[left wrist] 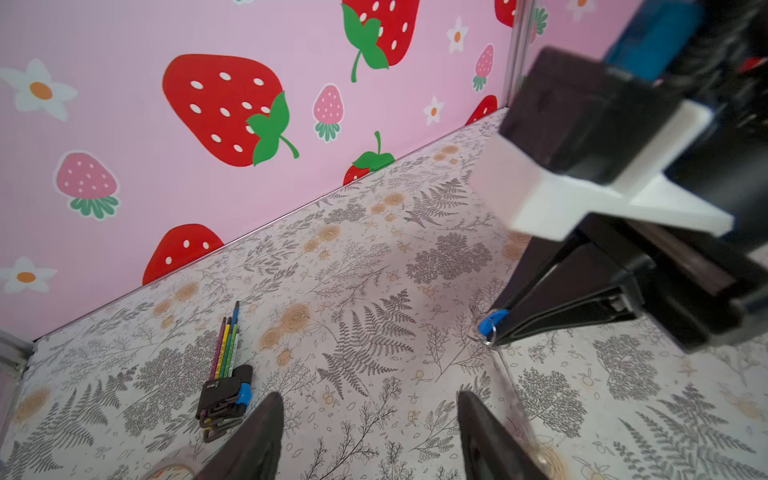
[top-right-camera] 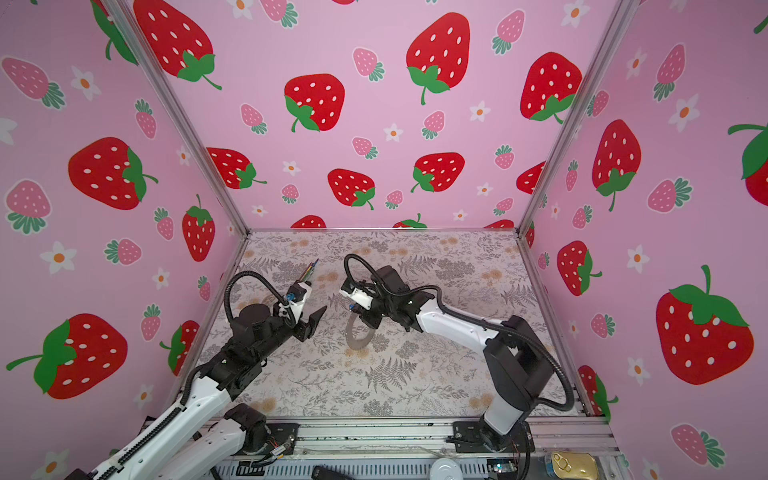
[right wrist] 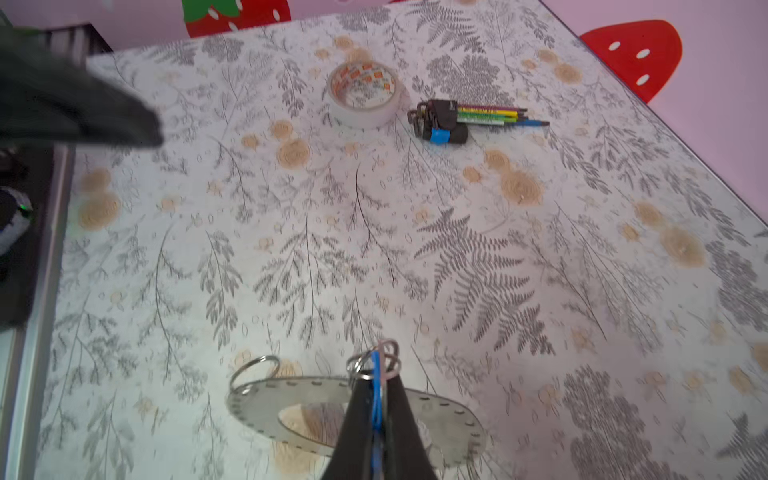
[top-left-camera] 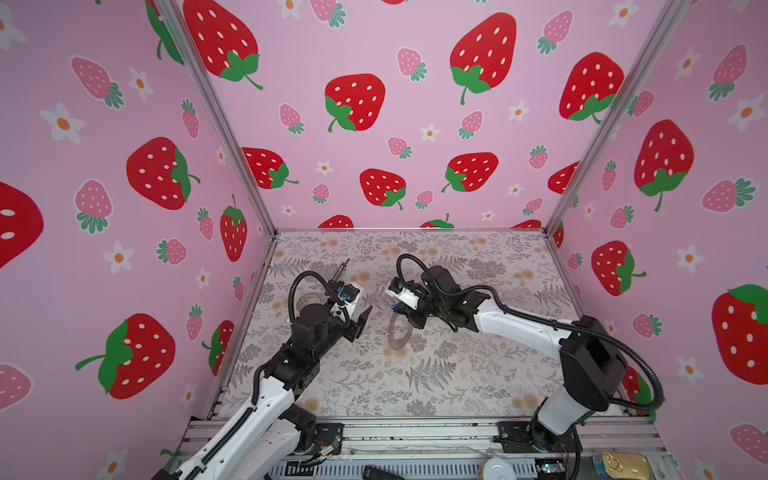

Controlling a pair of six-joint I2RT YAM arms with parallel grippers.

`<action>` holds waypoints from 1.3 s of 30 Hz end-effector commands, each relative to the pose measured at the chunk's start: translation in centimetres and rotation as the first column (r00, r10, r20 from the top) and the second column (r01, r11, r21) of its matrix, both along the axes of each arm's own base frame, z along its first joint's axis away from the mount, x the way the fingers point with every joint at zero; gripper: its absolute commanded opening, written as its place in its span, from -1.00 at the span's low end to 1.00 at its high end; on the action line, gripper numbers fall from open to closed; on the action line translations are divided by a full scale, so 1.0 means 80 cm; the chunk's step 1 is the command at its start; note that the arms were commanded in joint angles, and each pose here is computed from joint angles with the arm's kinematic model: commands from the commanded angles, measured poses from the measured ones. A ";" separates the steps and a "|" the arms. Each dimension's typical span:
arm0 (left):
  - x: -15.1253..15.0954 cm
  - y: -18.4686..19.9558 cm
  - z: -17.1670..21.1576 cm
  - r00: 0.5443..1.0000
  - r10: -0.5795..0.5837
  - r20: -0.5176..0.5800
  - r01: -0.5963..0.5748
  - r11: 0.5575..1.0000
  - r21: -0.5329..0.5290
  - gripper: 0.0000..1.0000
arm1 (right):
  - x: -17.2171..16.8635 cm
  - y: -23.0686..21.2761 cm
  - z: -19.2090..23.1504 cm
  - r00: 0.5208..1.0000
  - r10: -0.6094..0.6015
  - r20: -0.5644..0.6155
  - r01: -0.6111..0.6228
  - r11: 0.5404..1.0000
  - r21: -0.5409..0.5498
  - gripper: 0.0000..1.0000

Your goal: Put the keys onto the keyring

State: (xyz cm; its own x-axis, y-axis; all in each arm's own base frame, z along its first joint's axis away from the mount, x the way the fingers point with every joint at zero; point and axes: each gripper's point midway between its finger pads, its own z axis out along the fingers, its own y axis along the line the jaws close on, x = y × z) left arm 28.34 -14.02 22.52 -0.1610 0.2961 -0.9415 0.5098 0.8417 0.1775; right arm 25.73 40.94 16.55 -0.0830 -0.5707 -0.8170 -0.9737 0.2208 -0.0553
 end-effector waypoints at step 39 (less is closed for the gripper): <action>0.022 0.024 0.011 0.994 0.109 0.014 -0.107 0.986 -0.130 0.35 | -0.048 -0.070 -0.149 0.951 0.280 -0.129 -0.307 0.900 -0.309 -1.00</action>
